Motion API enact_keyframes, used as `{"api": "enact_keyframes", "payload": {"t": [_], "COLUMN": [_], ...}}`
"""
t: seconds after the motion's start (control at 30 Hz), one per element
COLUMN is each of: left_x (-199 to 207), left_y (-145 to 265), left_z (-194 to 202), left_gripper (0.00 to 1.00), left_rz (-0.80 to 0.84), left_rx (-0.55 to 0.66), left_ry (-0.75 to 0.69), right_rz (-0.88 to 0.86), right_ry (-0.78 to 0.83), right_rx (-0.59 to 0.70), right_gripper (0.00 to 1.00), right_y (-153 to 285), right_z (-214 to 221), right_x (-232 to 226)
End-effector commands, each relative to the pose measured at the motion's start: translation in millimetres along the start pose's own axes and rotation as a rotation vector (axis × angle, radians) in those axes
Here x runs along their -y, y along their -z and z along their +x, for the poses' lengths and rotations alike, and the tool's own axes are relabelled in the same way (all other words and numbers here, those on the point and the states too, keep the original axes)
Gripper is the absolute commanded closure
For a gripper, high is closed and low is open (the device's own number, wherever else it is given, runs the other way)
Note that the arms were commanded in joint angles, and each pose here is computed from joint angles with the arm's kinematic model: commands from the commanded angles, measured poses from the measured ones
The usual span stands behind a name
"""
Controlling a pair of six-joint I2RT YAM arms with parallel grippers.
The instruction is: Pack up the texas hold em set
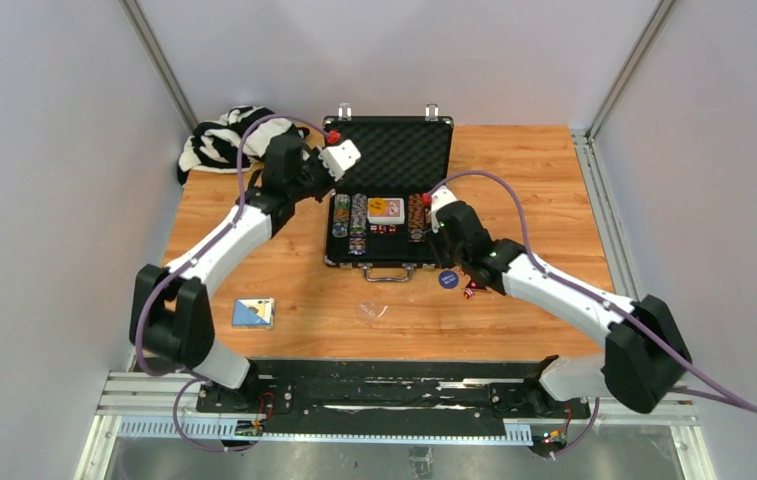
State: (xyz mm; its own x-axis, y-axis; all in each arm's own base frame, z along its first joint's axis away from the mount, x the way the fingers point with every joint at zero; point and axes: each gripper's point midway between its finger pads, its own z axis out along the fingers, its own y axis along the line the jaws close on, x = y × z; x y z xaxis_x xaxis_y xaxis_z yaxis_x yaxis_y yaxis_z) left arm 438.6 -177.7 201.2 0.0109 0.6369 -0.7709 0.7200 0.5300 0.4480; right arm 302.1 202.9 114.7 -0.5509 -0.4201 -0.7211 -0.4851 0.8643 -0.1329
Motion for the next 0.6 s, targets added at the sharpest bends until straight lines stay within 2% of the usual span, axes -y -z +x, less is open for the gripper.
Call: {"api": "enact_keyframes", "payload": {"t": [0.0,0.07,0.1,0.2,0.27,0.37,0.43,0.47,0.53,0.57], "left_x": [-34.2,-37.3,-34.9,-17.6,-6.6,7.7,17.6,21.6,26.2,31.1], "left_y": [41.3,78.5,93.1,127.9,135.1,133.5,131.8,133.4,143.1,145.5], "left_z": [-83.4,-90.4,-88.3,-80.8,-68.9,-40.3,-26.7,-23.7,-8.5,-3.6], "left_gripper": [0.7,0.73,0.73,0.71,0.68,0.55,0.56,0.59,0.57,0.56], "left_rz": [-0.35,-0.579,-0.659,-0.836,-0.898,-0.933,-0.917,-0.913,-0.95,-0.925], "left_rx": [0.355,0.427,0.431,0.417,0.329,0.204,0.225,0.278,0.36,0.347], "left_ry": [0.201,0.348,0.369,0.304,0.201,0.165,0.235,0.316,0.573,0.596], "right_rz": [0.074,0.021,-0.026,-0.166,-0.227,-0.181,-0.088,-0.054,-0.004,0.006], "right_ry": [-0.098,-0.141,-0.157,-0.196,-0.223,-0.268,-0.305,-0.319,-0.348,-0.361], "right_rx": [0.127,0.115,0.103,0.072,0.078,0.133,0.155,0.162,0.162,0.156], "right_gripper": [0.66,0.51,0.47,0.45,0.45,0.46,0.46,0.45,0.44,0.44], "right_y": [13.9,13.6,12.3,11.0,12.1,16.3,19.3,21.2,24.1,25.3], "right_z": [-11.6,-4.3,-0.6,4.4,3.3,1.8,4.6,6.2,11.6,14.8], "right_x": [17.5,10.0,2.6,-22.1,-33.5,-24.4,-4.4,4.6,21.5,27.2]}}
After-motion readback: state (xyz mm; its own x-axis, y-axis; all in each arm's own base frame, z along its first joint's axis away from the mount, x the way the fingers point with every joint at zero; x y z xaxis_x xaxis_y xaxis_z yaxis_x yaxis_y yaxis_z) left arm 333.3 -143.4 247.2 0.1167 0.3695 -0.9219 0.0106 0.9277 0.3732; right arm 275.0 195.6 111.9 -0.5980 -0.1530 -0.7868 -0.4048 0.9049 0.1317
